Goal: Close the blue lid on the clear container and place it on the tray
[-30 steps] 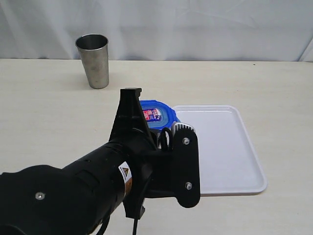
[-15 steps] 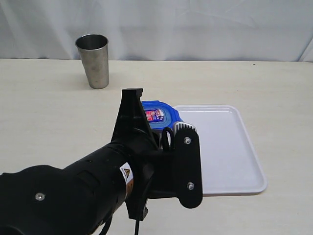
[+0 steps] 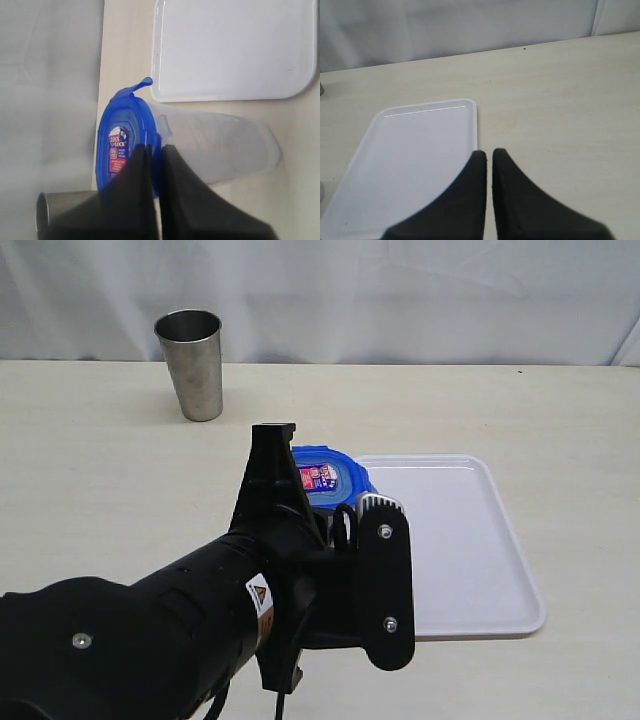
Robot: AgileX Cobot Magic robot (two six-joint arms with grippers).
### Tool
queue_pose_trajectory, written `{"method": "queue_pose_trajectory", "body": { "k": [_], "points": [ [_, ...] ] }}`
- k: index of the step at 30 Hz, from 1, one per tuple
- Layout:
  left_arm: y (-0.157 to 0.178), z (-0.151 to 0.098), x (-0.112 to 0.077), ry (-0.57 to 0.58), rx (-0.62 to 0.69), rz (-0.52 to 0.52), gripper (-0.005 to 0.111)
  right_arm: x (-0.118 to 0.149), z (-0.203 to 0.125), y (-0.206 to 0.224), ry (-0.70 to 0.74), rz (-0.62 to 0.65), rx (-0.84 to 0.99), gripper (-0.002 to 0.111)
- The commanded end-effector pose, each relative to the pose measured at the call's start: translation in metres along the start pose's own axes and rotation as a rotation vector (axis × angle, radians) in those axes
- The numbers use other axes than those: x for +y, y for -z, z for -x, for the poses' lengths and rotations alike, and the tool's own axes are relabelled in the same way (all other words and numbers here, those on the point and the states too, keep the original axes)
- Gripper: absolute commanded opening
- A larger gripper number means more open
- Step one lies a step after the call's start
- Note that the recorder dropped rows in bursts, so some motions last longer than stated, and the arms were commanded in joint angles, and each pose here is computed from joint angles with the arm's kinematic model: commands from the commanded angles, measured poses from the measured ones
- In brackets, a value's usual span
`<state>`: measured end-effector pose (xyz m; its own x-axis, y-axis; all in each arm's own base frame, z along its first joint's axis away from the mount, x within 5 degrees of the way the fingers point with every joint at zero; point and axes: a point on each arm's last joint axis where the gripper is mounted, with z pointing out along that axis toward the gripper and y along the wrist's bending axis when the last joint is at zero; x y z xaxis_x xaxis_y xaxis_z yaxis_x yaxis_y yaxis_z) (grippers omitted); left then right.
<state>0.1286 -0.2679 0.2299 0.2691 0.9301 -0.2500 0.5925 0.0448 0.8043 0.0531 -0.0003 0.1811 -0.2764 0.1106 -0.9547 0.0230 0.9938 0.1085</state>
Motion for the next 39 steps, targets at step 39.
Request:
{"method": "queue_pose_trajectory", "body": {
  "k": [39],
  "points": [
    [0.0007, -0.0029, 0.0003, -0.009, 0.013, -0.002, 0.000, -0.0003, -0.0006, -0.0001, -0.003, -0.004, -0.005, 0.005]
  ]
}}
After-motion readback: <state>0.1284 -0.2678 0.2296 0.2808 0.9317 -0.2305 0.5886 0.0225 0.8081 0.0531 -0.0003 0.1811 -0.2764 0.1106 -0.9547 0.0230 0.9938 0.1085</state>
